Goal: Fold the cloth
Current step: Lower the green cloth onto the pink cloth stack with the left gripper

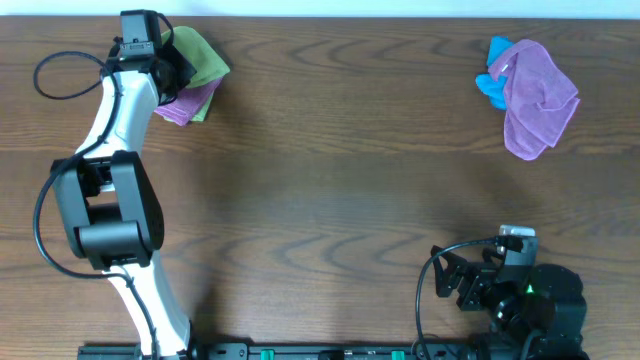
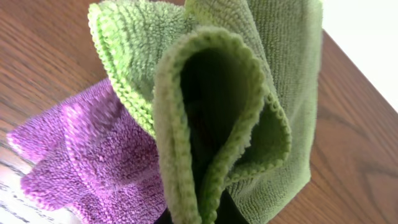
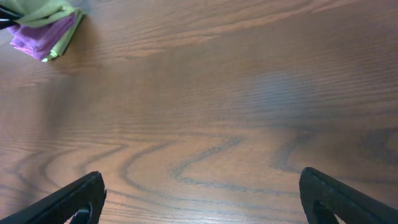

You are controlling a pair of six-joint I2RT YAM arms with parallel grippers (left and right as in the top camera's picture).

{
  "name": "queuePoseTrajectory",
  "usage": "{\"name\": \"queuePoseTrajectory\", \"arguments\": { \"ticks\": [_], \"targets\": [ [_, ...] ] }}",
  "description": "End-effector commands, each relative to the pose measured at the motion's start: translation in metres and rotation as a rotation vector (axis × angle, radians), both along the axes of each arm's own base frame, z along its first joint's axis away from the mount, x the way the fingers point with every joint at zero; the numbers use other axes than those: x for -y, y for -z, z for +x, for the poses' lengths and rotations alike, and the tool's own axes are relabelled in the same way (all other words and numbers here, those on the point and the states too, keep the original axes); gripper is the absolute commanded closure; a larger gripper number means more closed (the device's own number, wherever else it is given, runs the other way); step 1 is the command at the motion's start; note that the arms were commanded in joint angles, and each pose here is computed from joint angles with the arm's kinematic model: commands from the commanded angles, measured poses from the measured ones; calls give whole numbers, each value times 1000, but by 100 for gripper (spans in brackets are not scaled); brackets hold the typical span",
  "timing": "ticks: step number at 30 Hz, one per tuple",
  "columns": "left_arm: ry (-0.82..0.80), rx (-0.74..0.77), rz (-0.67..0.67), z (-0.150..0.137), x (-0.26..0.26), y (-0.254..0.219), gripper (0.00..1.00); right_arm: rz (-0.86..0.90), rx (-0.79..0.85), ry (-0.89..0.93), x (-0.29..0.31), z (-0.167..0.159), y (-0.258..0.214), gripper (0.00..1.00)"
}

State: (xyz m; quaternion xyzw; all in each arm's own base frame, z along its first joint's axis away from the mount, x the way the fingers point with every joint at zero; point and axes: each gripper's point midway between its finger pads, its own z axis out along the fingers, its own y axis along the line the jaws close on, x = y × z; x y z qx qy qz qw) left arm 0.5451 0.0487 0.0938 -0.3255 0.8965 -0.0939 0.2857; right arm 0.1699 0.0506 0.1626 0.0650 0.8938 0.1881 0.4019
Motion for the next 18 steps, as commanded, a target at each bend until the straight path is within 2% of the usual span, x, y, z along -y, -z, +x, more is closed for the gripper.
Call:
{"name": "queuePoseTrajectory", "arguments": {
  "ticks": [1,8,18],
  "targets": [
    [10,92,60,4,-9,-49,94,14,-2,12,0,0,1,1],
    [12,40,56,-9,-7,-46,94,14,-2,12,0,0,1,1],
    [-29,2,116,-15,-20,-38,94,14,-2,12,0,0,1,1]
  ]
}}
